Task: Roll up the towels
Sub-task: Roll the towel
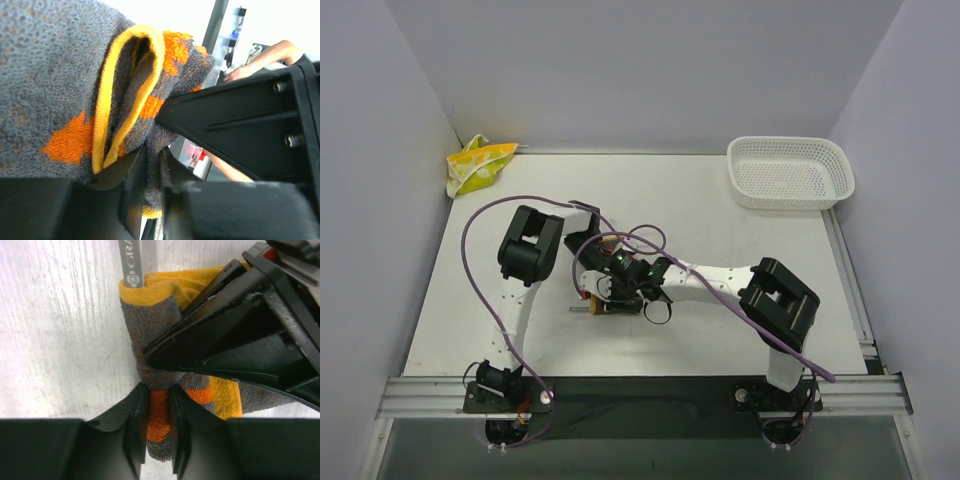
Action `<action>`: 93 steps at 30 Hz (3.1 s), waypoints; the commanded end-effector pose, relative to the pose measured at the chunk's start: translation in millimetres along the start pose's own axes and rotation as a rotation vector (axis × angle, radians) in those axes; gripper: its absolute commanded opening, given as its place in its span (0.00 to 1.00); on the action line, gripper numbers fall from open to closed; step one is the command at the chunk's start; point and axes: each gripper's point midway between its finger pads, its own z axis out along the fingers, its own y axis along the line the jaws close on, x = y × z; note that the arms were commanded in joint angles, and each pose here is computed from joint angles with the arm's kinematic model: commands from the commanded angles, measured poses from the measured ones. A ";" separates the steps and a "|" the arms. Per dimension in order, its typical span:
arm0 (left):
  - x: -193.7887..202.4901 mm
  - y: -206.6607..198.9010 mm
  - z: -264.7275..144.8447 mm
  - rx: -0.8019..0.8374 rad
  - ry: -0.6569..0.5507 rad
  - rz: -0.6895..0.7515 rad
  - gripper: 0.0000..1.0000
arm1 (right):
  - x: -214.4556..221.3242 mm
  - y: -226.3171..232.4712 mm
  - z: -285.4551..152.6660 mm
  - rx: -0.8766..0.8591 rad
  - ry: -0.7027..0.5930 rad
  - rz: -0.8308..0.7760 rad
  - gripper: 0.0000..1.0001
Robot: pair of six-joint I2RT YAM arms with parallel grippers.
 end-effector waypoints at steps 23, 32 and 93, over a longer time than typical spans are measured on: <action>45.0 6.8 -152.0 -0.246 -0.706 0.229 0.57 | -1.3 55.6 -15.5 -0.701 0.035 0.644 0.00; 75.1 -4.2 -133.6 -0.636 -0.676 0.537 0.64 | -10.4 48.0 -10.6 -0.884 -0.028 0.830 0.00; 57.7 -8.4 39.0 -0.510 0.075 0.723 0.22 | 51.3 -117.5 -158.4 -0.364 -0.193 1.009 0.60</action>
